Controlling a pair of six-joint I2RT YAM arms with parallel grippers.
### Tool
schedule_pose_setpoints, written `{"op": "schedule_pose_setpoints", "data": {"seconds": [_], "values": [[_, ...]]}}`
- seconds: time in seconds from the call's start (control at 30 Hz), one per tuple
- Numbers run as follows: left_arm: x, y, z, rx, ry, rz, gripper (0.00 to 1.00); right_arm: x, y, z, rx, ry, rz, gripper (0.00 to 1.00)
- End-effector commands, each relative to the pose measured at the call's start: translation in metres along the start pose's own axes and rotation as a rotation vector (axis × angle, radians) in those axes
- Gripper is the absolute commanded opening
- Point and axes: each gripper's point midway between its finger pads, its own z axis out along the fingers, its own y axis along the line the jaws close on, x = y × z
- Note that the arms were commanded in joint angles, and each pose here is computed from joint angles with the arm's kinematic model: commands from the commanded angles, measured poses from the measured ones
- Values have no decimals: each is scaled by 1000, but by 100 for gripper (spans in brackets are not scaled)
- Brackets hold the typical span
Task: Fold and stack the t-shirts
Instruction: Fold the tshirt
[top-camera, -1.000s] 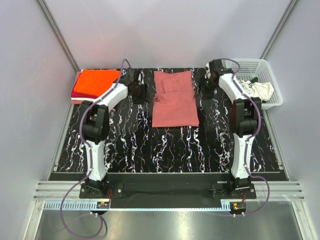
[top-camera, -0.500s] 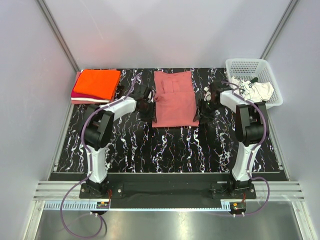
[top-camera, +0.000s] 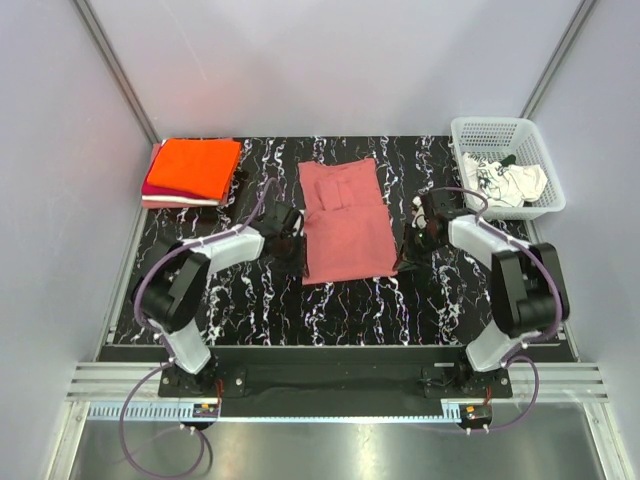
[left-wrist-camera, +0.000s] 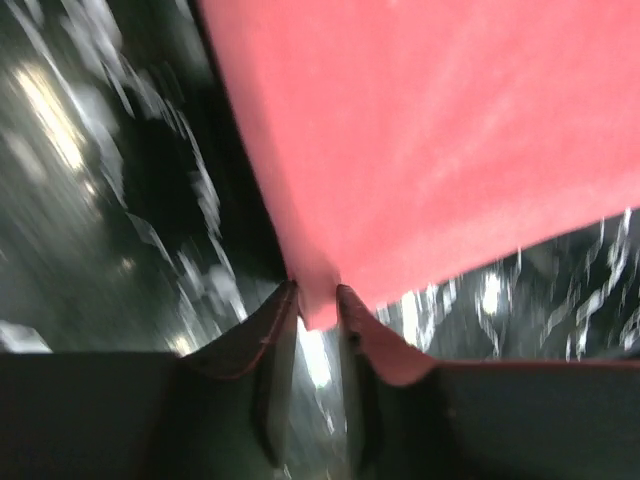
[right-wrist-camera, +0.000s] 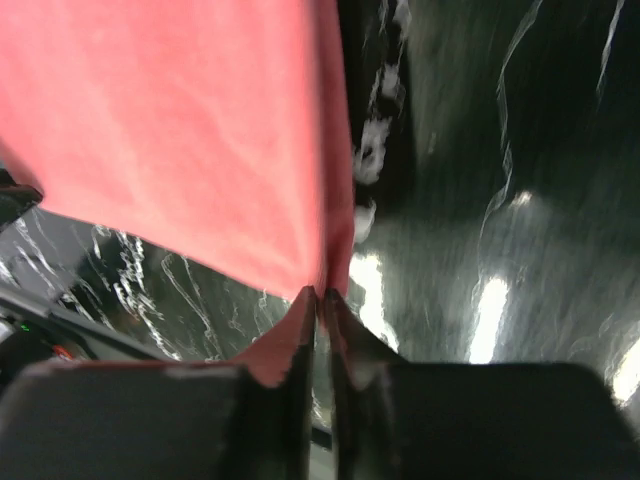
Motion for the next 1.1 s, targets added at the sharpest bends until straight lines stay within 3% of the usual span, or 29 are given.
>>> {"op": "schedule_pose_setpoints", "data": {"seconds": [0.0,0.07,0.13,0.27,0.37,0.53,0.73,0.8,0.93,1.07], "values": [[0,-11,-25,19,-90,1,30,12,-6,-17,45,-75,27,25],[-1,-11,-34,12,-112,1,41,15,-5,-20,35,-82,29,39],[-12,-12,-45,-4,-152,28,43,14,-1,-26,21,-98,26,42],[-44,-32,-49,42,-203,123,41,10,0,-32,33,-132,37,44],[-78,-44,-40,60,-212,148,31,11,4,-35,12,-130,40,44],[-110,-19,-8,-1,-197,107,33,7,16,-48,-29,-172,32,44],[-176,20,4,-91,-265,55,32,2,19,-57,-30,-212,41,44],[-198,21,4,-54,-273,59,33,6,18,-58,-33,-215,62,45],[-220,-6,-29,43,-327,92,39,14,12,-56,-17,-219,94,47],[-202,-8,-56,43,-332,100,45,26,5,-47,-16,-200,116,52]]}}
